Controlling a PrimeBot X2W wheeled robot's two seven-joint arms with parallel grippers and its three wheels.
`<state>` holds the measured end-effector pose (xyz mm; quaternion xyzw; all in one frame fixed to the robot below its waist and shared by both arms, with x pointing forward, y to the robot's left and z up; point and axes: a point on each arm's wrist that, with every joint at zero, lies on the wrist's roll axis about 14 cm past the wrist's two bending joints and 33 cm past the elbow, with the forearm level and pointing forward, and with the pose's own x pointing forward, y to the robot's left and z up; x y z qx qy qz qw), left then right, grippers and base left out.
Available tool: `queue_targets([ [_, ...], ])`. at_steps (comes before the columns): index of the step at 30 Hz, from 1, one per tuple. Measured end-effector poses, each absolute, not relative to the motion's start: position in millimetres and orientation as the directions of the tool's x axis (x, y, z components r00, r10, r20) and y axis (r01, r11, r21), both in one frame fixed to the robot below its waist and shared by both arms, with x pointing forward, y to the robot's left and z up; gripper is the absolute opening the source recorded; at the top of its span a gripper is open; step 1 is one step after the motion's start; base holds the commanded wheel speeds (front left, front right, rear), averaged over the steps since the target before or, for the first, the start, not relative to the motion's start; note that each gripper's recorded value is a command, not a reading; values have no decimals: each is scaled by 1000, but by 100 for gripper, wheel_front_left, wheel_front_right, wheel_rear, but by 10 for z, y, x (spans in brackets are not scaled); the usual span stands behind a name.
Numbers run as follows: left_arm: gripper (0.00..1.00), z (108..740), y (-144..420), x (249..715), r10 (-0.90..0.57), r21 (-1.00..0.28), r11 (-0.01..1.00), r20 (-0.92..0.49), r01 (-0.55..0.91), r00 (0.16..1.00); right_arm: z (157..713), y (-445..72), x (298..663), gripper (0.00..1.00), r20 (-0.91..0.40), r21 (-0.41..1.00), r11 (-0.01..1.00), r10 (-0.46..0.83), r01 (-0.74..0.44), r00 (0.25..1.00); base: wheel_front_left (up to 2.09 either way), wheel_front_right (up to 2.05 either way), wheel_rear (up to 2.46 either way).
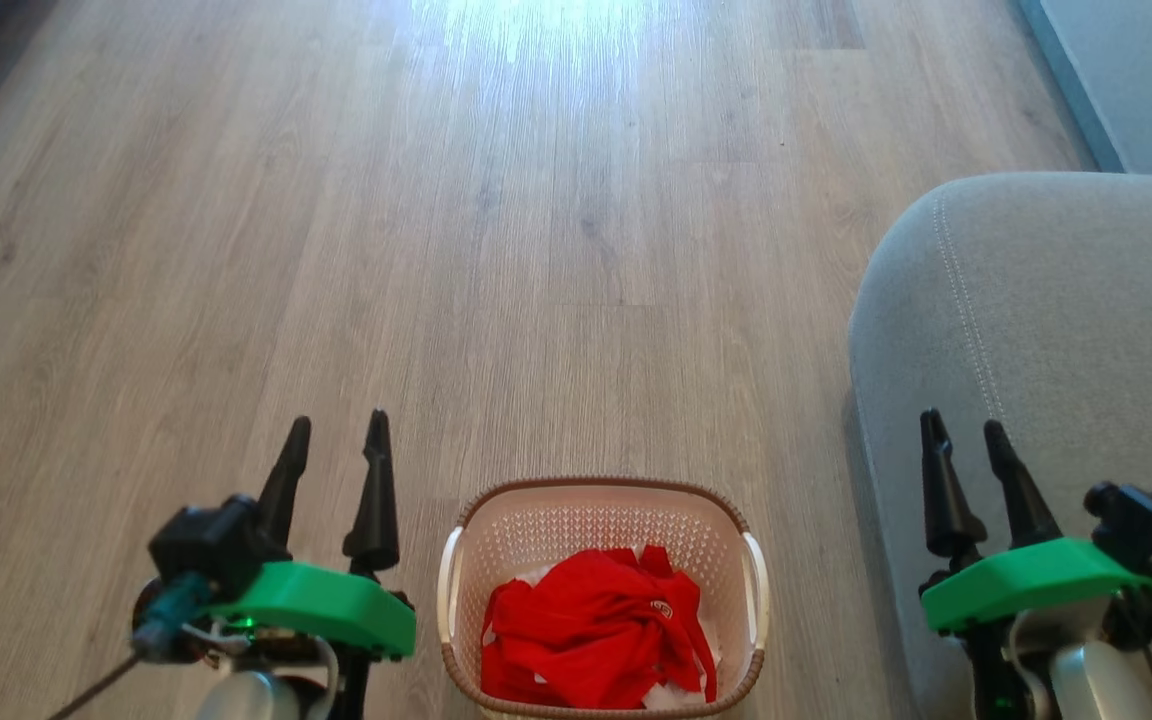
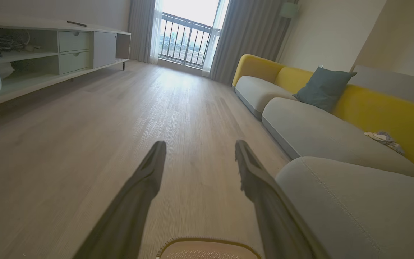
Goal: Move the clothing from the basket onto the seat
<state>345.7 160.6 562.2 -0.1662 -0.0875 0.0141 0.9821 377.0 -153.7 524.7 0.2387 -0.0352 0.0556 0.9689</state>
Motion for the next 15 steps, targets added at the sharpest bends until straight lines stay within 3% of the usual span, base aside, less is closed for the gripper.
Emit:
queue_targets([
  [15, 100, 5311, 1292, 3328, -43, -125, 990, 115, 58, 992, 4792, -1545, 3666, 100, -30, 342, 936, 96, -80, 995, 0, 0, 0],
])
